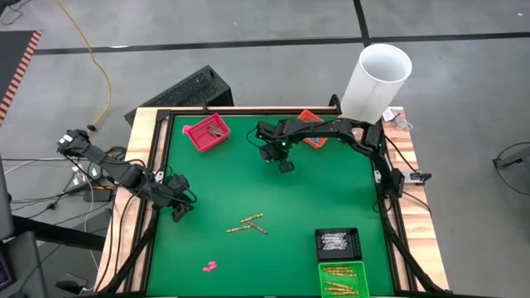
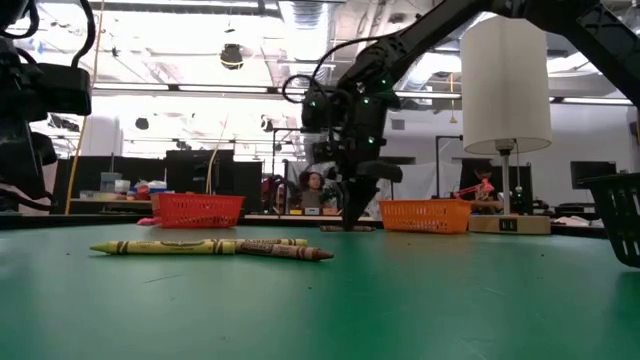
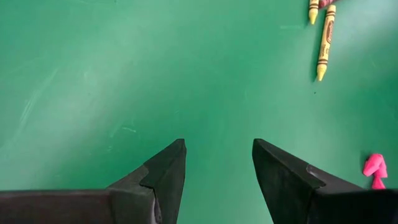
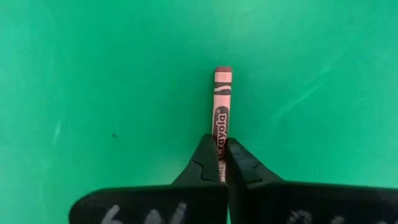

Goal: Sort crayons
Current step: Put the brown crayon into the red bin

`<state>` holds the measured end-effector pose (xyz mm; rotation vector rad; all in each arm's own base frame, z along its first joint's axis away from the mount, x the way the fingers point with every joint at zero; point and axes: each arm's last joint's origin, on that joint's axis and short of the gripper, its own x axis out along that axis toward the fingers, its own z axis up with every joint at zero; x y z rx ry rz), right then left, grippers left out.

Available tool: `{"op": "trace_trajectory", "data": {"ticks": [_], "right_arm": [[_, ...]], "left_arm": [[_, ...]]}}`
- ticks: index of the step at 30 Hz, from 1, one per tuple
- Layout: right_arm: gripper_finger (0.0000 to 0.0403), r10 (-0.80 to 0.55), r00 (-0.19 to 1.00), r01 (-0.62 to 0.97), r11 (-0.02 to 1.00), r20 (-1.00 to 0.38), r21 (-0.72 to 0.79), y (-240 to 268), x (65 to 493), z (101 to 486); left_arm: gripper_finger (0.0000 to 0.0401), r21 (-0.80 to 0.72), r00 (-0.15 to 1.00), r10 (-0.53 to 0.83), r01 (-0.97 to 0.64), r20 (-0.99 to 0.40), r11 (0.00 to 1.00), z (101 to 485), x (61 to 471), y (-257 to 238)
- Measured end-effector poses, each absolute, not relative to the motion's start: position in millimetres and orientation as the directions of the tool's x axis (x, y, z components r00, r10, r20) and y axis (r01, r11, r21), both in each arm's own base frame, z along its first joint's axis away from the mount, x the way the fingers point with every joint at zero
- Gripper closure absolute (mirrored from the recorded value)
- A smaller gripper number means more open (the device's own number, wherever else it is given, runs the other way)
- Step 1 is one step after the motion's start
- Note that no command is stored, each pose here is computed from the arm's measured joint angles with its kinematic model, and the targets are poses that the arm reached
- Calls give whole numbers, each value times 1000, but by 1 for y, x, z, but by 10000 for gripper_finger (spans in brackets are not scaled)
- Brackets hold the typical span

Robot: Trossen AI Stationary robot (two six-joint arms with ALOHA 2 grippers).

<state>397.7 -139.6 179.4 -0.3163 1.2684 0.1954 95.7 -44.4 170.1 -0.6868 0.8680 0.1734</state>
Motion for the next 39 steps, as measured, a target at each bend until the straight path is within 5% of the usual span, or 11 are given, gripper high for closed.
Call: {"op": "trace_trajectory", "data": {"ticks": [10, 20, 27, 39], "right_arm": [[402, -93, 515, -110, 979, -852, -174, -144, 427, 228], [402, -191, 911, 166, 981, -366, -99, -140, 471, 288], [403, -237, 956, 239, 971, -175, -6, -146, 489, 285], [403, -254, 950, 269, 961, -182, 60, -172, 541, 252]], "left_arm": [[225, -476, 647, -127, -399, -752, 784, 170, 96, -44], [225, -468, 649, -122, -393, -751, 792, 170, 96, -44], [225, -449, 646, -119, -375, -754, 811, 170, 95, -44], [225, -433, 638, -115, -368, -761, 822, 169, 95, -44]]}}
